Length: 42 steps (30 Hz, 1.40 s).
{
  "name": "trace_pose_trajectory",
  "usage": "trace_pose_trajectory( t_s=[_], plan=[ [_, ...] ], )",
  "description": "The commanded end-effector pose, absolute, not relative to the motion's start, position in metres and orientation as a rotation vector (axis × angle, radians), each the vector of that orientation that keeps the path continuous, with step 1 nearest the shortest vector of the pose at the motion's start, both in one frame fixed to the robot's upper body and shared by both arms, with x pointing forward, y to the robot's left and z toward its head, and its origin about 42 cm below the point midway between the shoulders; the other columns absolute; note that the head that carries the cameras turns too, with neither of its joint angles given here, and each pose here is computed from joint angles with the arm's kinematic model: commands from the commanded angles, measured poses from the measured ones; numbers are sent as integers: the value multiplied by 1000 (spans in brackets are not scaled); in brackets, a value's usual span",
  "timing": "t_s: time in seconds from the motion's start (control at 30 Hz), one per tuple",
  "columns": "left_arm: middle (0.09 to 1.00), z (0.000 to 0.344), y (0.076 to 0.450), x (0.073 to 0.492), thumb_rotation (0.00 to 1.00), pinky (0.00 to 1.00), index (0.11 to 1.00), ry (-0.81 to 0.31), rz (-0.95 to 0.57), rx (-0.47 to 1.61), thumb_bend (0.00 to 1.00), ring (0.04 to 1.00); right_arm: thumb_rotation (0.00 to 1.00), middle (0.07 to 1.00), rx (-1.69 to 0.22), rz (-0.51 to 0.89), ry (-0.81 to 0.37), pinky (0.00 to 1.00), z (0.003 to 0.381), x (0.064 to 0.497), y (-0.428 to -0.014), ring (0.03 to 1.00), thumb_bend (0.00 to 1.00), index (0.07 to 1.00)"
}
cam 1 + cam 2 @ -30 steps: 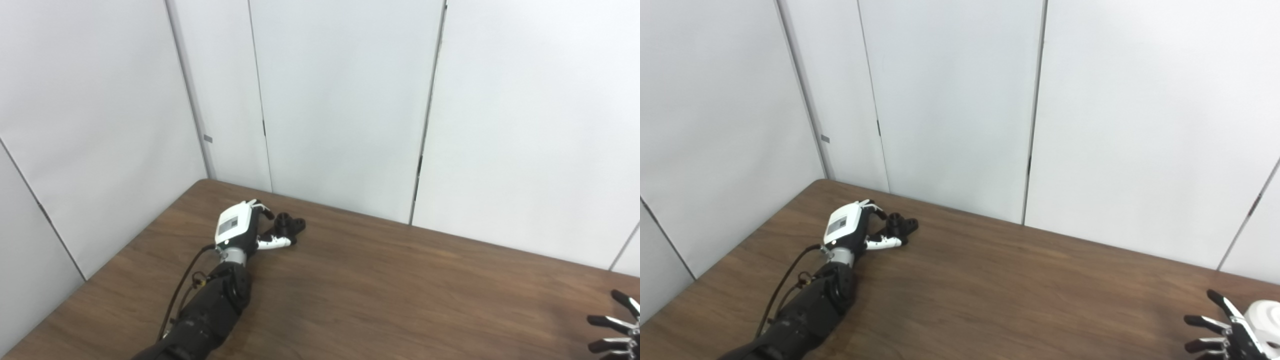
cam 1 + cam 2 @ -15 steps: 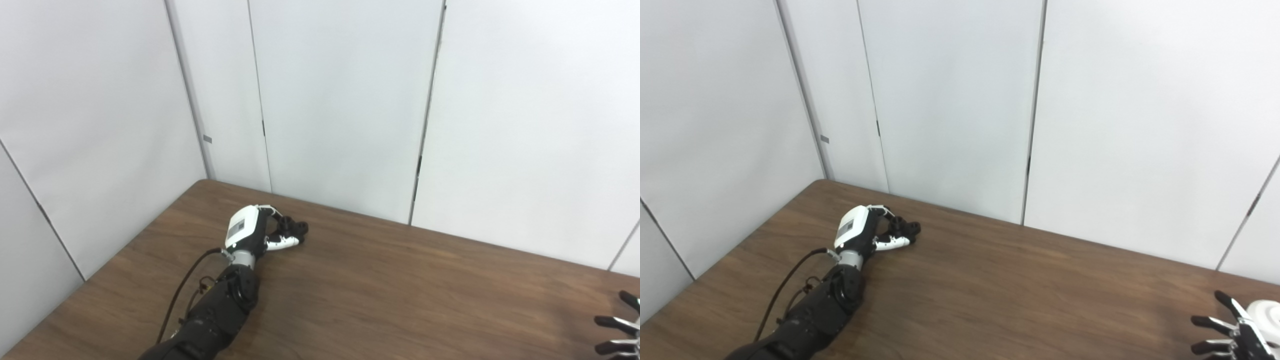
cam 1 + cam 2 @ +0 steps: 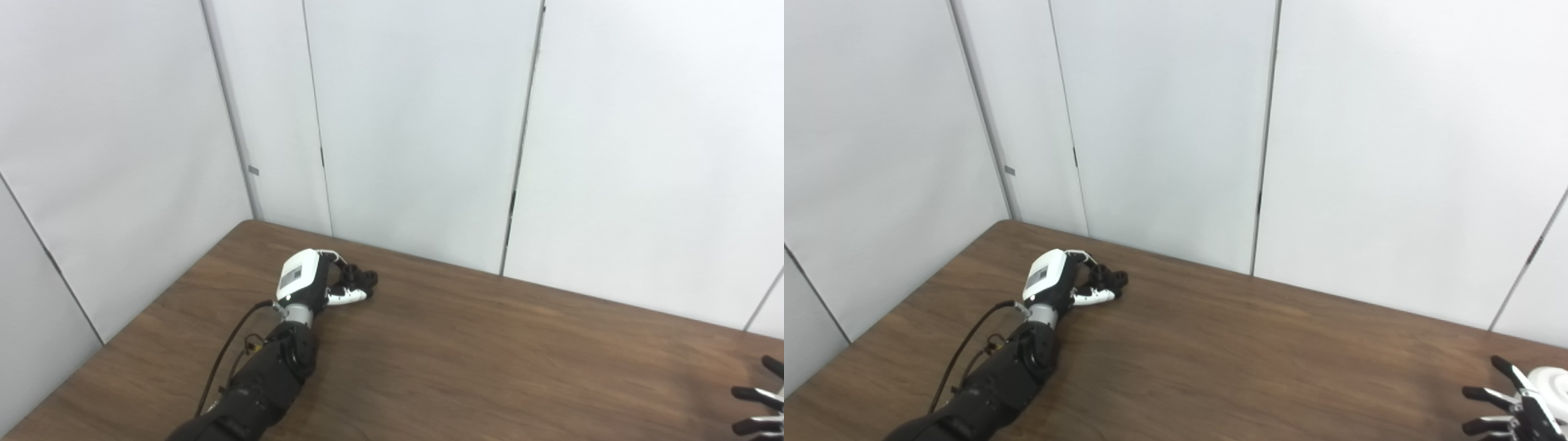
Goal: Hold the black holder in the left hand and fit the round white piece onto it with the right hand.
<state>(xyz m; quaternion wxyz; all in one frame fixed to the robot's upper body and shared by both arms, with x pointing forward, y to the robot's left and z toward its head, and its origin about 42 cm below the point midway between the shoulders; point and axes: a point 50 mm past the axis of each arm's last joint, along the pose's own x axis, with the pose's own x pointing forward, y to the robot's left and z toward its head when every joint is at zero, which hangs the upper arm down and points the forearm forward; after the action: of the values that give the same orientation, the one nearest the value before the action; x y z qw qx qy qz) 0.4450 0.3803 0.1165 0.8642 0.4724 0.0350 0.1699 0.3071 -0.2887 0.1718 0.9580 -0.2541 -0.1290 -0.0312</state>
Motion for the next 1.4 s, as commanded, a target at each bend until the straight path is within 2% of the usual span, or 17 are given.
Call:
trace_pose_trajectory(
  t_s=[0.0,0.23,0.4,0.57,0.73,0.87,0.93,1.03,1.2,1.37],
  plan=[
    [797,106,374,438,80,844,479,91,284,987,522,894,0,703,-522,-66,-345,411,191,311,-289,519,598,888],
    [912,111,350,428,70,871,485,-16,150,960,524,937,0,703,-524,-62,-350,411,193,315,-286,523,606,886],
    [905,115,331,421,68,871,485,-114,44,948,524,950,0,704,-528,-67,-358,409,196,317,-283,520,603,888],
    [899,121,315,415,68,835,484,-203,3,951,524,944,0,699,-525,-64,-368,413,197,319,-280,520,609,884],
    [909,125,296,411,74,857,485,-248,-100,976,523,948,0,715,-506,-61,-362,444,199,320,-276,545,596,901],
    [923,125,277,405,75,883,486,-258,-197,995,523,970,0,707,-522,-61,-386,430,199,322,-275,531,604,895],
    [925,123,267,402,77,860,486,-268,-255,1023,522,965,0,701,-526,-59,-397,424,199,323,-273,525,608,889],
    [937,118,247,395,78,868,487,-280,-340,1039,522,971,34,697,-530,-56,-412,422,200,324,-272,523,607,884],
    [939,112,225,391,83,934,487,-312,-448,1034,519,976,45,695,-529,-57,-428,420,202,327,-265,519,603,884],
    [939,107,206,388,80,883,487,-336,-545,1009,520,971,65,698,-540,-61,-440,423,207,329,-256,529,588,889]
  ],
)
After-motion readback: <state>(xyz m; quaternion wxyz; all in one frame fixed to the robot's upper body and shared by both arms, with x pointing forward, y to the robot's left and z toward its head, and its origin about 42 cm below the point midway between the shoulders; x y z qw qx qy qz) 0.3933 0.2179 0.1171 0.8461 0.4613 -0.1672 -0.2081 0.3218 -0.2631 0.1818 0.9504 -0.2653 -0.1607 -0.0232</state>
